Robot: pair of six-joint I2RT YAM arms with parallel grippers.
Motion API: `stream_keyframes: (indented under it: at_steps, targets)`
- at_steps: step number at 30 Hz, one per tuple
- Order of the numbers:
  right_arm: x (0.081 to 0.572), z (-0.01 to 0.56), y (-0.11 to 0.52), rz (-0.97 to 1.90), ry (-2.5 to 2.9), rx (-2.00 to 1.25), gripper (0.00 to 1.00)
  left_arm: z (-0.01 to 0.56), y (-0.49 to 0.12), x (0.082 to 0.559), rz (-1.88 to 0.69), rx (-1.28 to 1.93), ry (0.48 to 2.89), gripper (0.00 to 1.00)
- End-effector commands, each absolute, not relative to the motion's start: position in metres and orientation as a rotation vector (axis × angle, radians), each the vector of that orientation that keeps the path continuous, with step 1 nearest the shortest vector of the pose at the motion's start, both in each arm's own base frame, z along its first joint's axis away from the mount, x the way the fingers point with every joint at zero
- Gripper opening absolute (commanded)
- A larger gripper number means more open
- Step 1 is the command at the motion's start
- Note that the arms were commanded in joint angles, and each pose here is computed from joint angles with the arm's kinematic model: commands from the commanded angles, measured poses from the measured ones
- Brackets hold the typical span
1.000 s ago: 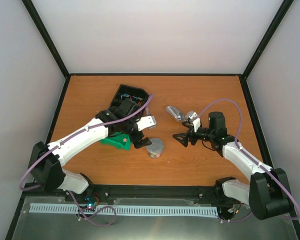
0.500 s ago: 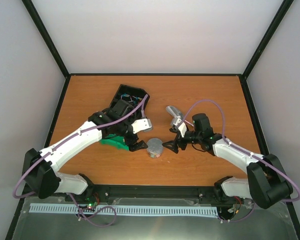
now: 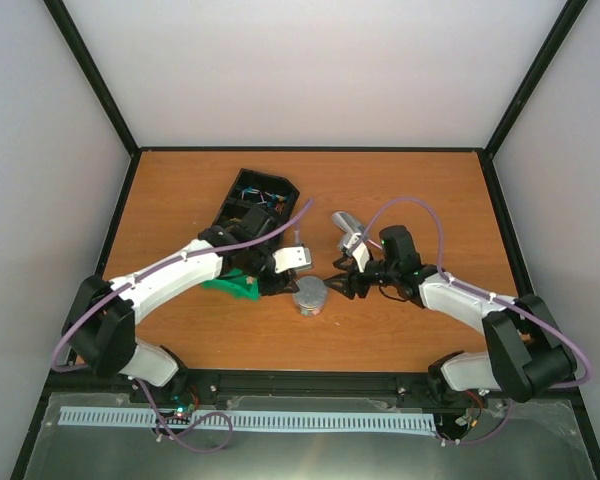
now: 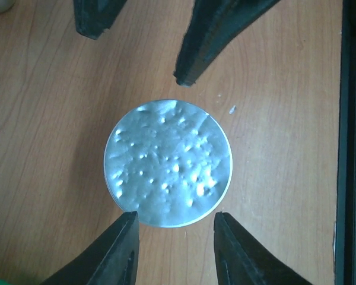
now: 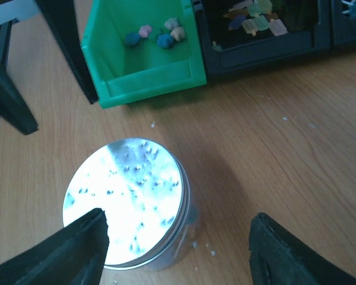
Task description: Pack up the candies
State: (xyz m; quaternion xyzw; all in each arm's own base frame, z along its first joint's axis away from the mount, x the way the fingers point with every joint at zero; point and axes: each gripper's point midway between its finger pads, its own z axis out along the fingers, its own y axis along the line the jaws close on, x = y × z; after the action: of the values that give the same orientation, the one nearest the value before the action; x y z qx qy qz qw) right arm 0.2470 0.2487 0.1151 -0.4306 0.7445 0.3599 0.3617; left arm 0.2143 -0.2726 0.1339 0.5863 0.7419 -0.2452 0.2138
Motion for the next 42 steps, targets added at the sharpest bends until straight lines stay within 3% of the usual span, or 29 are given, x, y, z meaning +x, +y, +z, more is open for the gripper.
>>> stream_keyframes:
  at_steps: [1, 6, 15, 23, 25, 28, 29, 33, 42]
  targets:
    - [0.25, 0.118, 0.258, 0.967, 1.884, -1.118, 0.61, 0.132, -0.287, 0.229, -0.671, 1.669, 1.971, 0.36]
    - [0.249, 0.114, 0.263, 1.012, 1.88, -1.123, 0.45, 0.109, -0.29, 0.224, -0.676, 1.746, 1.964, 0.32]
    - [0.229, 0.103, 0.275, 1.05, 1.874, -1.249, 0.32, 0.072, -0.281, 0.219, -0.608, 1.831, 1.976, 0.3]
    - [0.225, 0.08, 0.272, 1.036, 1.937, -1.287, 0.29, 0.062, -0.275, 0.217, -0.576, 1.868, 1.97, 0.3]
    - [0.231, 0.081, 0.274, 1.017, 1.931, -1.278, 0.34, 0.069, -0.278, 0.22, -0.574, 1.85, 1.97, 0.3]
    - [0.244, 0.099, 0.277, 0.975, 1.846, -1.221, 0.77, 0.087, -0.284, 0.224, -0.614, 1.799, 1.975, 0.37]
    - [0.246, 0.104, 0.277, 0.973, 1.83, -1.195, 0.85, 0.096, -0.288, 0.224, -0.644, 1.786, 1.963, 0.39]
    - [0.252, 0.105, 0.275, 0.962, 1.821, -1.104, 0.99, 0.122, -0.292, 0.231, -0.731, 1.693, 1.964, 0.45]
    - [0.225, 0.092, 0.263, 0.958, 1.643, -1.137, 1.0, 0.139, -0.292, 0.244, -0.744, 1.611, 1.988, 0.51]
